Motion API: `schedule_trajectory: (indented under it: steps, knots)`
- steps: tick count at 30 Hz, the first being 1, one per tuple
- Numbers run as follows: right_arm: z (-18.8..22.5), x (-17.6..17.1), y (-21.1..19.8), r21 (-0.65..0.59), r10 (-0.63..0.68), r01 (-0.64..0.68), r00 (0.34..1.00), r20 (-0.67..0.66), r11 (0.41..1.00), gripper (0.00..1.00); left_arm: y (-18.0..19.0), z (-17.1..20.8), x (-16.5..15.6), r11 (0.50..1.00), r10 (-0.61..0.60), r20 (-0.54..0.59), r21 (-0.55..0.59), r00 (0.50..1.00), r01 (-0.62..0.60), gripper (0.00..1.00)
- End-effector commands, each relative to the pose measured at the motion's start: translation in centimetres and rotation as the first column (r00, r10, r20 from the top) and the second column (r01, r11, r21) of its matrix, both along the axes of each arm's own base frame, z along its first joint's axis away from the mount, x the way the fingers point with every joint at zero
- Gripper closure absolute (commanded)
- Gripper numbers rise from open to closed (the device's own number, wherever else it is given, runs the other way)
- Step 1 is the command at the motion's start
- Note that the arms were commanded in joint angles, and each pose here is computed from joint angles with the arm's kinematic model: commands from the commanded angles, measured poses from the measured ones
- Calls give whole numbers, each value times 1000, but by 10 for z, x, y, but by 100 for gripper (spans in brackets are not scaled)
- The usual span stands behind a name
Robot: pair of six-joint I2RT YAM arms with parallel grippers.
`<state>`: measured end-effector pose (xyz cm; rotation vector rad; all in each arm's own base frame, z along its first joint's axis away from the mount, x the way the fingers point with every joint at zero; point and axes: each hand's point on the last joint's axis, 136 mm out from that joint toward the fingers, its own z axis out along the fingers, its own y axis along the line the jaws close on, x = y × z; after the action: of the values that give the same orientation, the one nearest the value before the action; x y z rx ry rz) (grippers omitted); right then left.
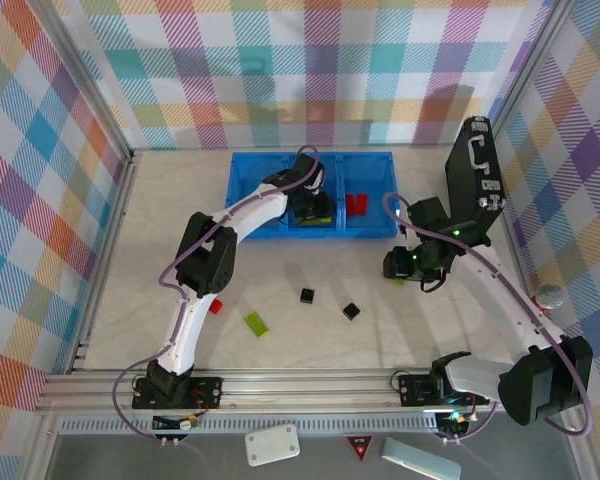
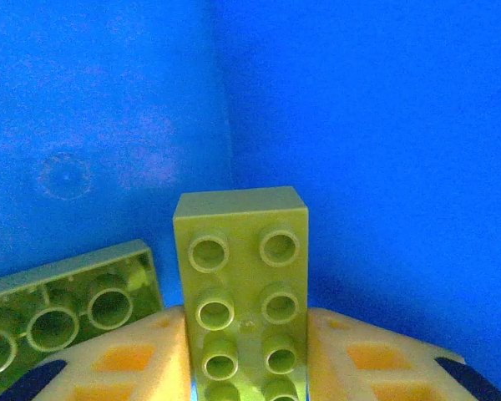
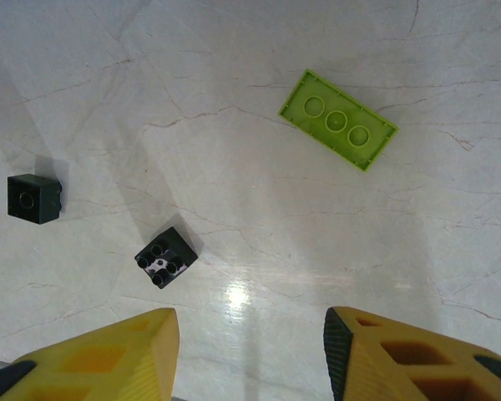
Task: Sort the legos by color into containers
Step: Place the lego in the container.
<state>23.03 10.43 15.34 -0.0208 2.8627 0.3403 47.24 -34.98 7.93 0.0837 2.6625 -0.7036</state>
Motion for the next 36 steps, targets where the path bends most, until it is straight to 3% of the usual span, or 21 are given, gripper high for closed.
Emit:
schedule_trajectory:
  steps: [1, 12, 36]
  knots:
    - [0, -7, 0, 5, -7, 7, 1000, -15, 1000, 49, -8, 3, 7, 999, -11, 3, -50, 1000, 11, 62]
    - [3, -7, -1, 4, -9, 9, 1000, -9, 1000, 49, -7, 4, 7, 998, -8, 4, -59, 1000, 8, 54]
    - [0, -8, 10, 44, -14, 15, 1000, -28, 999, 49, 12, 62, -19, 998, -13, 48, -64, 999, 16, 54]
